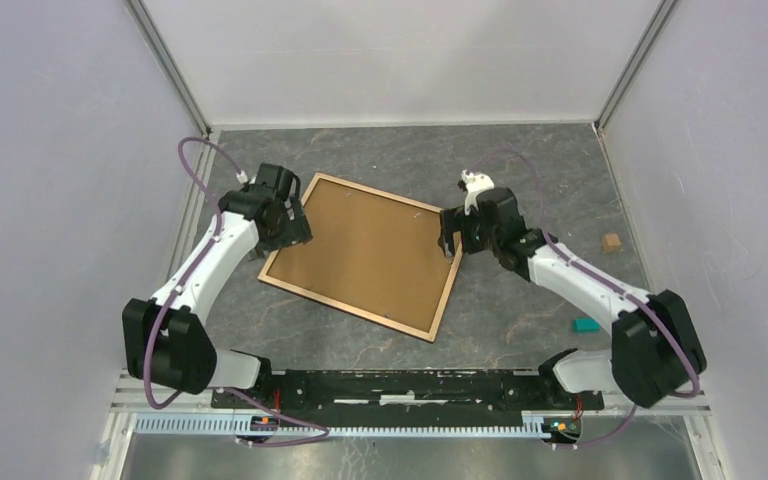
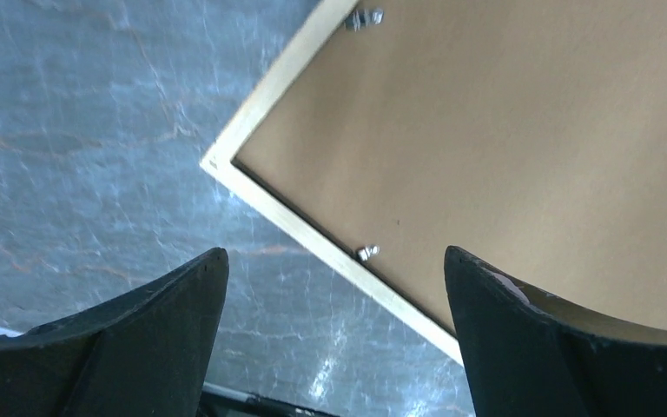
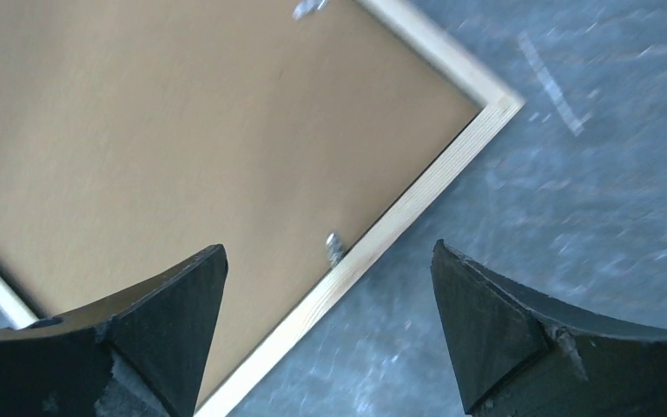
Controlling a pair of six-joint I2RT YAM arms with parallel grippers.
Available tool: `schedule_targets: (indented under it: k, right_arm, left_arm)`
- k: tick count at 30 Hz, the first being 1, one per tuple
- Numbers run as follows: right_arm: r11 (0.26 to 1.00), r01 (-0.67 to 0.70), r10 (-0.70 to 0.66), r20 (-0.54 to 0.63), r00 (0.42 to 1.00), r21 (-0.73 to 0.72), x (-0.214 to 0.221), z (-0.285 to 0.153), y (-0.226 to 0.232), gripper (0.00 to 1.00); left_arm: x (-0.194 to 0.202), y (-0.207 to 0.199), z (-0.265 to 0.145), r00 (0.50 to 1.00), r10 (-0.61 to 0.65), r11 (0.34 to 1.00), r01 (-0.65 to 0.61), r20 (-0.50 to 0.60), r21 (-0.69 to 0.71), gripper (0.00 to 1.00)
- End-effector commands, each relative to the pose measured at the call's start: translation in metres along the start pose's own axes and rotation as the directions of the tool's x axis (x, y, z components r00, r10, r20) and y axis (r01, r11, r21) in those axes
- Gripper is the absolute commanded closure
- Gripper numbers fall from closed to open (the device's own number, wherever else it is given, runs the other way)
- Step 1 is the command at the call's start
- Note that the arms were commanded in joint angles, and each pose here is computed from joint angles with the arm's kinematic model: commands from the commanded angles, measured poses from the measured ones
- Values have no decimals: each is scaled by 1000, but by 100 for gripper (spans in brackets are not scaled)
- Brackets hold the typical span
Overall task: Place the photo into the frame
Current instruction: Adjust the photo frame at the center of the board.
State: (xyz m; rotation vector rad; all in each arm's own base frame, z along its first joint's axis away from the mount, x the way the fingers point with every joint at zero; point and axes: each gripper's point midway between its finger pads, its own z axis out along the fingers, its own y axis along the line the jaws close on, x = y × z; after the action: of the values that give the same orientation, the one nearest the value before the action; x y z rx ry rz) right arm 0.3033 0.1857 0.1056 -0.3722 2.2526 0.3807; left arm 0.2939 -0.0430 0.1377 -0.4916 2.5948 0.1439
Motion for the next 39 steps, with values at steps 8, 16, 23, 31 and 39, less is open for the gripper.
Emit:
schedule_targets:
  k: [8,16,23,31,39]
  right_arm:
    - [1000,10,-10,-50,999,-10,-89,80,-44,7]
    - [994,-24,11,-130,991,-105,-77,131,-40,12]
    - [982,-96,68,-166,984,-165,-22,129,-29,14]
    - [955,-188,140,-210,968,-229,43,76,-5,17]
    - [975,-164,133,-197,971,-152,90,25,-5,17]
  left_arm:
    - [85,-9,7,943,-254,955,279,-217,96,3]
    - [130,-26,33,877,-330,910,393,-350,128,4]
    - [114,-30,55,913,-265,944,312,-309,110,11]
    - [87,-48,69,932,-219,957,263,-289,125,14]
    - [56,-56,79,959,-162,975,192,-231,113,14]
